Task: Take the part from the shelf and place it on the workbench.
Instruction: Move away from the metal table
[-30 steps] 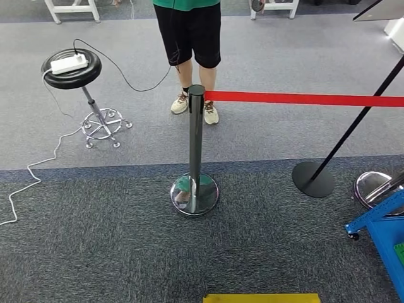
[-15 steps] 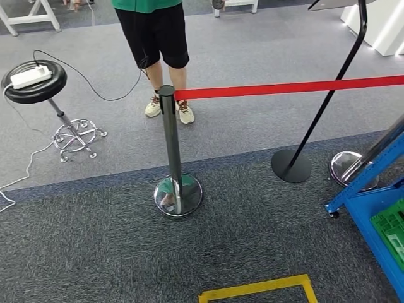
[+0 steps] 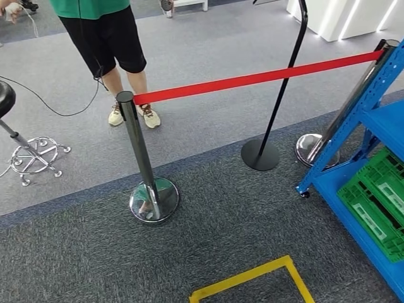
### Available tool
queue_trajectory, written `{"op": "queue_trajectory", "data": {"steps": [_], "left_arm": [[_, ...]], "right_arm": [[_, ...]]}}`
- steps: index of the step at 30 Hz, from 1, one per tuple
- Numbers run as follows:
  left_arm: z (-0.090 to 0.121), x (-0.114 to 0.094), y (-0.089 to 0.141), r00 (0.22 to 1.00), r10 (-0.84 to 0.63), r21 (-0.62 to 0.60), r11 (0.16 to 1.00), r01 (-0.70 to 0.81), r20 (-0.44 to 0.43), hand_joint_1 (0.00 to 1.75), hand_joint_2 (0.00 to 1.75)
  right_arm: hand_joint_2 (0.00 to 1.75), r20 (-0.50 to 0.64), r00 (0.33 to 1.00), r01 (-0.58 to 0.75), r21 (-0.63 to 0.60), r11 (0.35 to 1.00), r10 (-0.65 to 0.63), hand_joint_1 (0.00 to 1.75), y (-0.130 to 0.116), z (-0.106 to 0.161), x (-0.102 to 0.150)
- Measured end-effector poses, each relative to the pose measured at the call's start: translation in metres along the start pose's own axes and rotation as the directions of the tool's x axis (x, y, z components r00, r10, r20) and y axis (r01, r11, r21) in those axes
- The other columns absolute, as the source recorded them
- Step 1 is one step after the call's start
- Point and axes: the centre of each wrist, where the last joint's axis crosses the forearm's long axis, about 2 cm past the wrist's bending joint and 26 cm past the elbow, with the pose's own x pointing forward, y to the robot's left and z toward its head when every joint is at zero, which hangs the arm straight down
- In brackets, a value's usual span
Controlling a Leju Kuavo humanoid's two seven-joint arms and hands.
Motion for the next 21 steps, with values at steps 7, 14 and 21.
{"op": "queue_trajectory", "data": {"steps": [7, 14, 21], "left_arm": [[0.0010, -0.0033, 0.0002, 1.000, -0.008, -0.004, 1.000, 0.008, -0.001, 0.00, 0.00], [0.0007, -0.0024, 0.0000, 1.000, -0.007, -0.006, 1.000, 0.007, 0.002, 0.00, 0.00], [0.0010, 0.0005, -0.0023, 1.000, 0.000, -0.015, 1.000, 0.000, 0.008, 0.00, 0.00]], "right_arm": [[0.00, 0.004, 1.000, 0.006, -0.004, 1.000, -0.006, 0.00, -0.0017, -0.0002, 0.0000], [0.00, 0.008, 1.000, 0.011, -0.003, 1.000, -0.011, 0.00, -0.0015, -0.0006, 0.0017], [0.00, 0.010, 1.000, 0.023, 0.003, 1.000, -0.023, 0.00, -0.0012, -0.0008, 0.0026]]}}
